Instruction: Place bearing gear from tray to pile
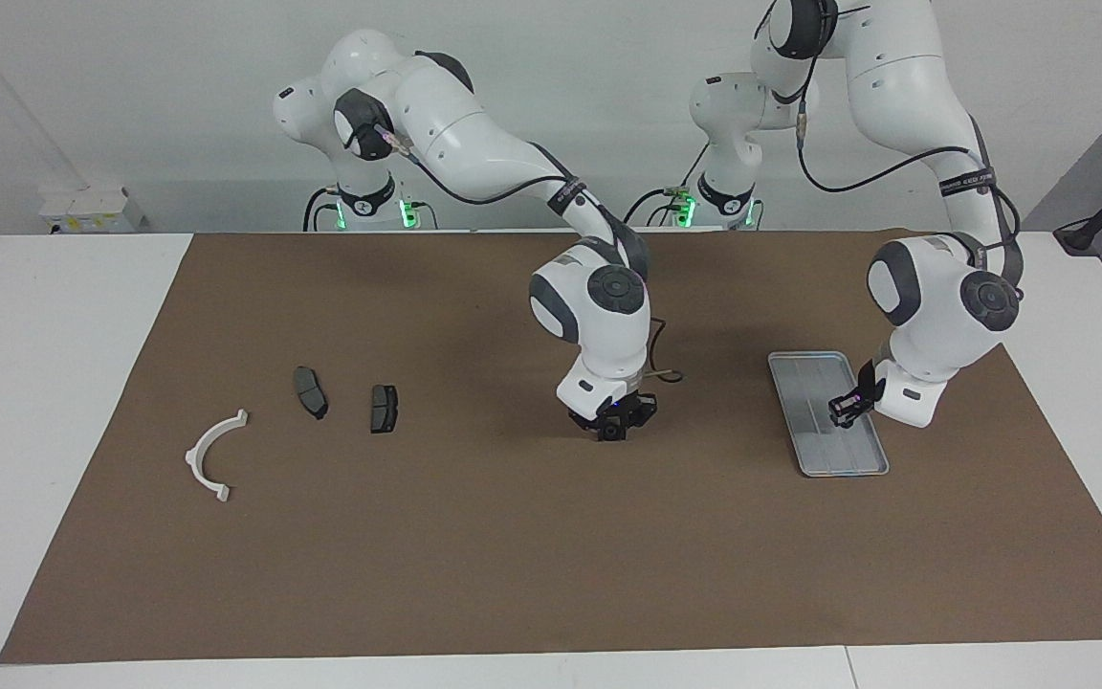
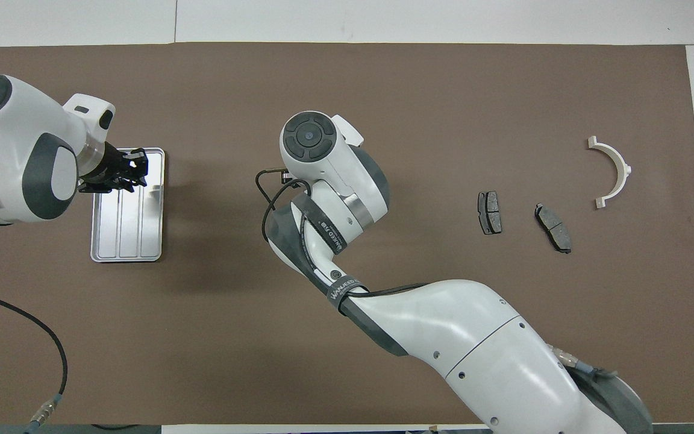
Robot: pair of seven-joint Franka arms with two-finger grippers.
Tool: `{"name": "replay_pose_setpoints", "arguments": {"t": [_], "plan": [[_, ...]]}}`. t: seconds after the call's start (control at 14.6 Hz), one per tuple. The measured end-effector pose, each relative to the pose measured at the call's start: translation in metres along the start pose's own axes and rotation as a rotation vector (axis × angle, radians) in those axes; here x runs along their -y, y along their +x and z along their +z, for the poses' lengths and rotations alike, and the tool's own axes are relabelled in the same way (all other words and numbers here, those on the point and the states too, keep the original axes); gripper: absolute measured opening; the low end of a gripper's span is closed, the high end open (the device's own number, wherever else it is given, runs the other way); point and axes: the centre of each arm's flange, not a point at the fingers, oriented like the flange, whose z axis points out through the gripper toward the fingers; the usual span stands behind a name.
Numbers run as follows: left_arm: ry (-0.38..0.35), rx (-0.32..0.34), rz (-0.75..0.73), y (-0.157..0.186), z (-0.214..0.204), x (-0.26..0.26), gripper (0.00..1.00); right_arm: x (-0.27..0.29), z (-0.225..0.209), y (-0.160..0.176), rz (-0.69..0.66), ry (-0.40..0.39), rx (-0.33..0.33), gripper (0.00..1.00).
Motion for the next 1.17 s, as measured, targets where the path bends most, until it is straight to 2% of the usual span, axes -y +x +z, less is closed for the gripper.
{"name": "replay_pose_setpoints", "arguments": {"t": [0.27, 0.48, 0.75, 1.17], "plan": [[-0.015, 0.0, -0.098, -0.022, -0.006, -0.038, 0.24, -0.042, -0.041, 0.025, -0.008, -0.006, -0.001, 0.34], [-0.06, 0.018, -0.214, -0.044, -0.011, -0.076, 0.24, -0.074, -0.067, 0.039, -0.033, -0.009, -0.002, 0.34], [-0.102, -0.018, -0.309, -0.113, -0.014, -0.17, 0.24, -0.141, -0.089, 0.066, -0.098, -0.005, 0.023, 0.34], [-0.146, -0.04, -0.327, -0.21, 0.008, -0.264, 0.24, -0.264, -0.125, 0.088, -0.216, -0.005, 0.076, 0.34]]}}
